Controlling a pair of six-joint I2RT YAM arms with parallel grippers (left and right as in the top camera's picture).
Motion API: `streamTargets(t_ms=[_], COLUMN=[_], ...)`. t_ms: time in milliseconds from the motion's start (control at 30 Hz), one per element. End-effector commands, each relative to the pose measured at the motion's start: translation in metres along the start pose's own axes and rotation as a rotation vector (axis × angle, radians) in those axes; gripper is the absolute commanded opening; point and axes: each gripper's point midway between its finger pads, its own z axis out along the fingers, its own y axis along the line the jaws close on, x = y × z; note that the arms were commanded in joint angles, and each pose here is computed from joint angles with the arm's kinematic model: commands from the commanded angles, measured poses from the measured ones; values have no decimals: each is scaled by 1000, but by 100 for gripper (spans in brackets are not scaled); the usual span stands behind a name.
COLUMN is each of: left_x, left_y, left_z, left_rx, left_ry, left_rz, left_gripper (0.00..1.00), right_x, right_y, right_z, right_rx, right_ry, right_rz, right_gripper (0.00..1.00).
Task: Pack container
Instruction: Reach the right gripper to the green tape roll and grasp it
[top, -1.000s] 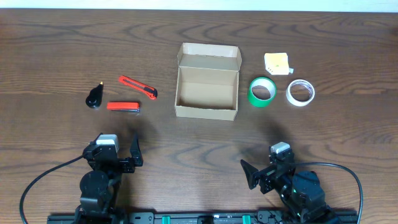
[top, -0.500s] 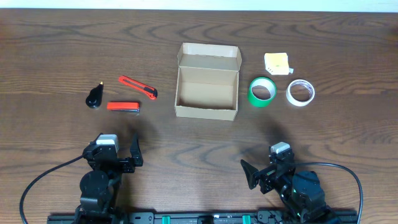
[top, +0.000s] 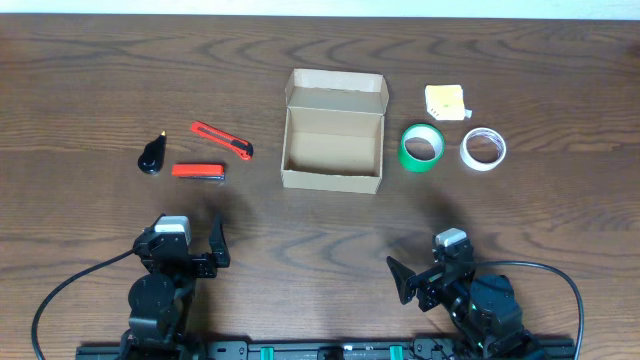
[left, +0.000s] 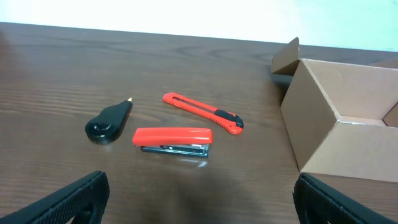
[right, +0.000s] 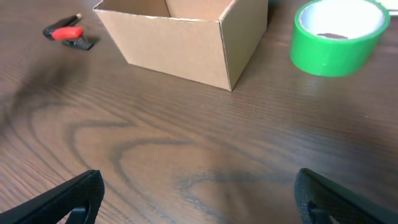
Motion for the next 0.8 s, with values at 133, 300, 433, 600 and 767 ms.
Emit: streamTargets(t_ms=[133,300,433,600,767], left_x=[10,10,10,10,10], left_y=[3,3,3,3,3], left_z=[3,3,3,3,3], left_rx=[-12,-12,-12,-12,-12], left_ry=[18,19,18,19,19], left_rz=[22,22,22,22,22], left_gripper=[95,95,95,95,95], right_x=[0,-5,-37,-72,-93], right_y=[4,5,12,9,1], right_z=[0,0,-3,-9,-8], right_rx=[-23,-32,-77,-59,15], right_ry=[3,-19,-144,-242,-160], right_rz=[365,398,309,271,179], right_gripper=[99,99,99,99,99])
